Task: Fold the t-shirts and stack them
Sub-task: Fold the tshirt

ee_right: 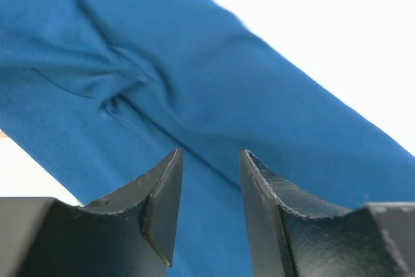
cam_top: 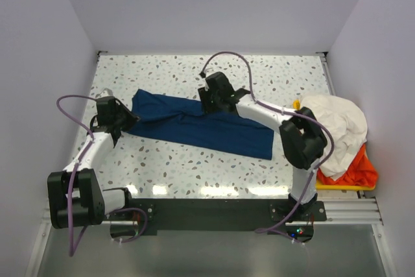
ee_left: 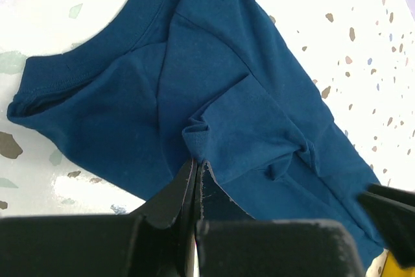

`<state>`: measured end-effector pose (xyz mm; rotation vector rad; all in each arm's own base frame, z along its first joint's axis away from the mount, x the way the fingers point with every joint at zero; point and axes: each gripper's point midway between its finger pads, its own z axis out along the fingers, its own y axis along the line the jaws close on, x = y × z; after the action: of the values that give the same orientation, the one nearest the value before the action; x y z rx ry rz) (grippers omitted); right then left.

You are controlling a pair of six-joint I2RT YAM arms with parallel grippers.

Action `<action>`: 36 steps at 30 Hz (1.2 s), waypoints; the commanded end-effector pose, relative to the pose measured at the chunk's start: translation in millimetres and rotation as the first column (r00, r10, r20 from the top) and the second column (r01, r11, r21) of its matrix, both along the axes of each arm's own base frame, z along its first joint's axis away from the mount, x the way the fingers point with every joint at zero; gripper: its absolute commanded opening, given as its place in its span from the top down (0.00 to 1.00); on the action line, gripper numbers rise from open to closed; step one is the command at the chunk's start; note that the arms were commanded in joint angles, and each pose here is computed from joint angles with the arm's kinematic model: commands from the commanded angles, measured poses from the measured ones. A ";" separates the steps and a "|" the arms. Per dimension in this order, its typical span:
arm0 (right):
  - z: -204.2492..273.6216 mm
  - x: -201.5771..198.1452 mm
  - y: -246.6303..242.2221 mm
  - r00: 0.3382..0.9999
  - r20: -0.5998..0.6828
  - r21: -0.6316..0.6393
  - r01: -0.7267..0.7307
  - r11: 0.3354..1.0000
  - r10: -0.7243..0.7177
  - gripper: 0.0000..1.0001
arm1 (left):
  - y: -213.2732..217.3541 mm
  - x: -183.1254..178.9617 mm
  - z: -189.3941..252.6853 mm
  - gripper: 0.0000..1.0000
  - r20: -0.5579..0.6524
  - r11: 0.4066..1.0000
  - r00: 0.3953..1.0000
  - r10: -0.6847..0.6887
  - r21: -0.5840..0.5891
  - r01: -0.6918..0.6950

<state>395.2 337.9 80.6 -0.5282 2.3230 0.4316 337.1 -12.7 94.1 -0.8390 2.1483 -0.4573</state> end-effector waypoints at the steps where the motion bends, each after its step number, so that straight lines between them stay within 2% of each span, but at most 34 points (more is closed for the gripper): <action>1: 55.1 5.1 -73.4 0.944 0.049 -0.026 0.327 0.945 -0.325 0.57 | 2.6 5.7 9.4 1.00 0.035 1.000 0.999 0.006 -0.003 -0.005; 3: 60.9 -0.7 -120.1 0.899 0.010 -0.049 0.438 0.898 -0.438 0.58 | 2.0 5.6 9.0 1.00 0.025 1.000 1.000 0.003 -0.007 -0.003; 4: 47.8 -4.4 -152.0 0.853 -0.028 -0.071 0.519 0.852 -0.522 0.60 | 1.2 5.3 8.7 1.00 0.022 1.000 1.000 -0.001 -0.009 0.001; 6: 54.5 -15.1 -185.2 0.799 -0.043 -0.061 0.598 0.799 -0.600 0.62 | 1.2 4.5 7.3 1.00 0.015 1.000 1.000 -0.003 -0.007 0.003; 8: 40.9 -27.5 -223.8 0.739 -0.045 -0.101 0.666 0.739 -0.672 0.63 | 0.9 4.2 6.6 1.00 0.012 1.000 1.000 -0.003 -0.010 0.004; 10: 32.8 -37.5 -251.4 0.698 -0.045 -0.123 0.706 0.697 -0.715 0.63 | 0.3 3.4 4.4 1.00 0.005 1.000 1.000 -0.006 -0.013 0.006; 16: 0.4 -55.2 -291.6 0.632 -0.095 -0.210 0.742 0.636 -0.769 0.64 | -2.0 6.1 5.0 1.00 0.003 1.000 1.000 -0.017 -0.023 0.017; 21: -19.9 -54.9 -292.8 0.630 -0.124 -0.218 0.737 0.640 -0.767 0.63 | -3.0 6.6 4.0 1.00 0.003 0.999 1.000 -0.021 -0.025 0.021; 25: -32.1 -51.6 -280.9 0.648 -0.167 -0.179 0.721 0.669 -0.743 0.63 | -3.0 6.6 3.7 1.00 0.005 0.999 1.000 -0.022 -0.027 0.022; 33: -34.8 -45.8 -277.4 0.647 -0.166 -0.147 0.730 0.668 -0.744 0.63 | -4.3 6.2 1.2 1.00 0.004 0.999 1.000 -0.028 -0.032 0.028; 36: -36.5 -45.4 -277.9 0.643 -0.163 -0.144 0.735 0.663 -0.748 0.70 | -4.5 6.7 1.2 1.00 0.006 0.999 1.000 -0.030 -0.031 0.030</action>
<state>339.4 57.3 39.9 0.4747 2.5622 -0.0342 332.9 -19.5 82.6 -0.8441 2.2018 -0.4903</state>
